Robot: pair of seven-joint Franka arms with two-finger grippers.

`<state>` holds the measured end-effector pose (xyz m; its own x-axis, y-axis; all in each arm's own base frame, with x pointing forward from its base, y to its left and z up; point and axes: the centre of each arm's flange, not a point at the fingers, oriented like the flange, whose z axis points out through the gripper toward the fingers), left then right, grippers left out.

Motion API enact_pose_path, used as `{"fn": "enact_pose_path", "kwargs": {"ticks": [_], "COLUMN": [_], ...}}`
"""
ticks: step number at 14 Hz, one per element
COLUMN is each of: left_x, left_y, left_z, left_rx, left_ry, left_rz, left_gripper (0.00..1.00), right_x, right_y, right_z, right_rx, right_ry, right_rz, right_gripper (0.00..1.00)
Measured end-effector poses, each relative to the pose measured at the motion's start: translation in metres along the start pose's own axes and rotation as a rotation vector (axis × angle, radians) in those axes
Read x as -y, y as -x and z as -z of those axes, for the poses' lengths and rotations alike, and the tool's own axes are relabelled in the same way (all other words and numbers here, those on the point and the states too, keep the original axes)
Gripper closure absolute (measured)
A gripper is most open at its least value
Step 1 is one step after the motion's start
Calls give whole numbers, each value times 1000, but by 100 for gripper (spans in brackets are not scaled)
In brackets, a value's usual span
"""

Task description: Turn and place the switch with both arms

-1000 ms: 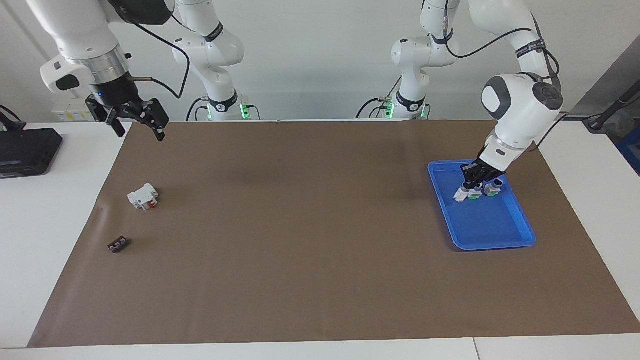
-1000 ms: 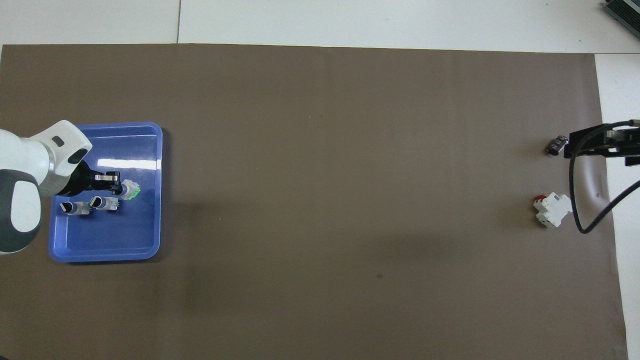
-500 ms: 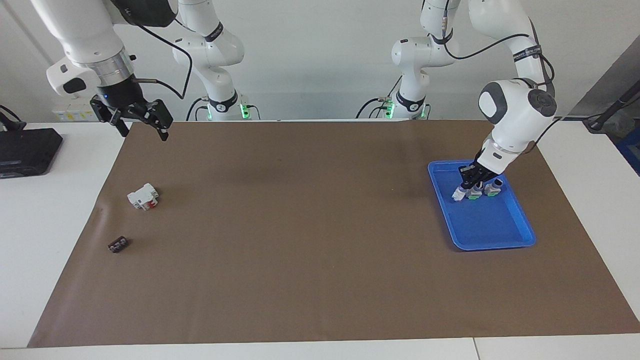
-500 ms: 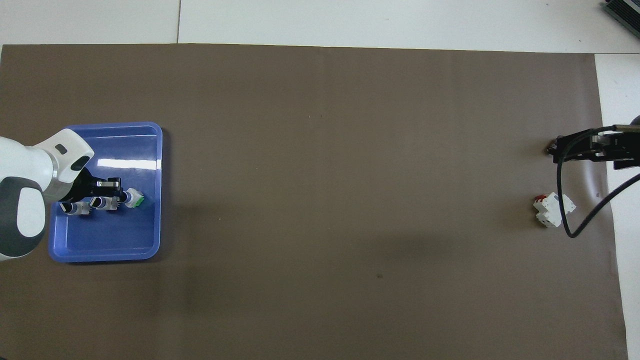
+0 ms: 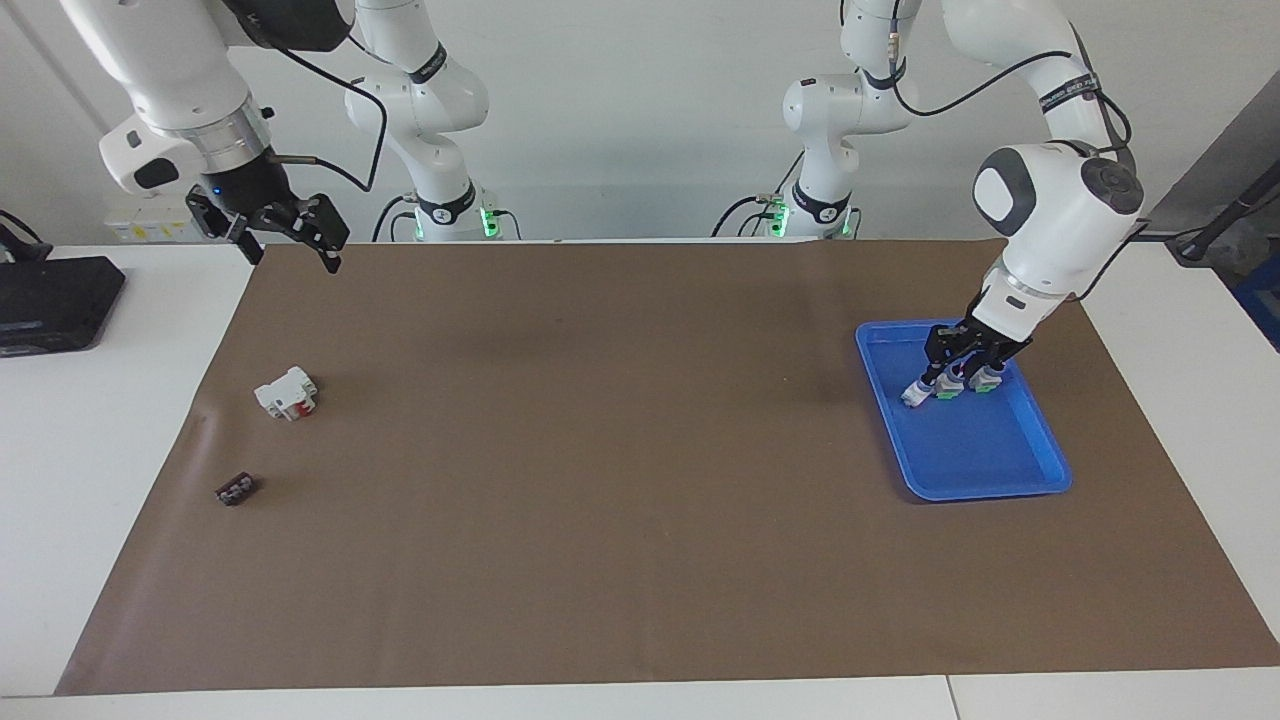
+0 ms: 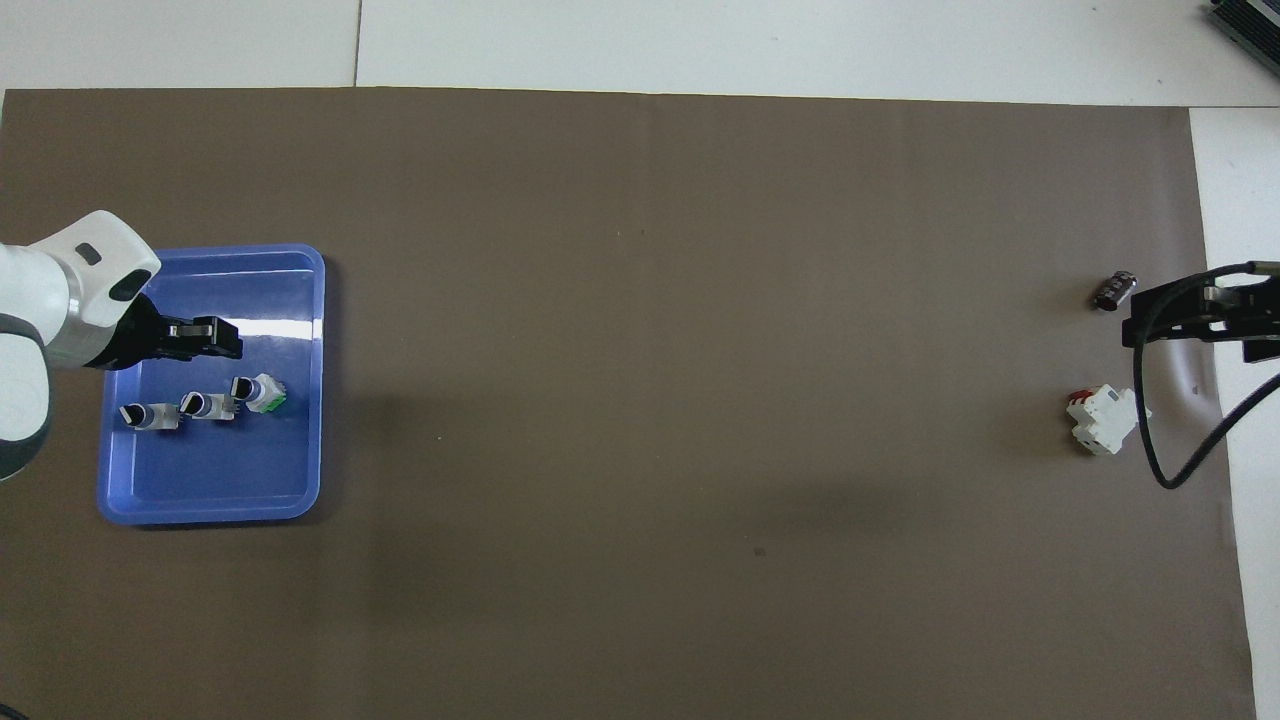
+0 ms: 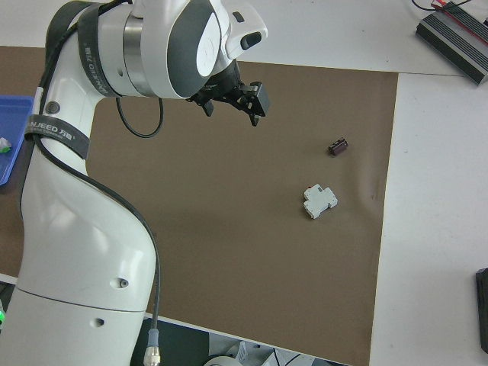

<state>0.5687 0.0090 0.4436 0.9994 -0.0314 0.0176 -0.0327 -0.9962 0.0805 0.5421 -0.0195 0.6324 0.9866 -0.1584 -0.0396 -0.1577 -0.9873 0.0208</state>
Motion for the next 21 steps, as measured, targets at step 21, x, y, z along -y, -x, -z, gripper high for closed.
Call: {"fn": "enact_pose_path", "kwargs": {"ticks": [21], "left_x": [-86], "left_y": [-26], "left_z": [147], "left_rx": [55], "left_ry": [-61], "left_rz": [-112], "left_gripper": [19], "right_x": [1], "right_y": [3], "right_z": [-1], "right_rx": [23], "right_ry": [-8], "right_rz": [1], "right_gripper": [0]}}
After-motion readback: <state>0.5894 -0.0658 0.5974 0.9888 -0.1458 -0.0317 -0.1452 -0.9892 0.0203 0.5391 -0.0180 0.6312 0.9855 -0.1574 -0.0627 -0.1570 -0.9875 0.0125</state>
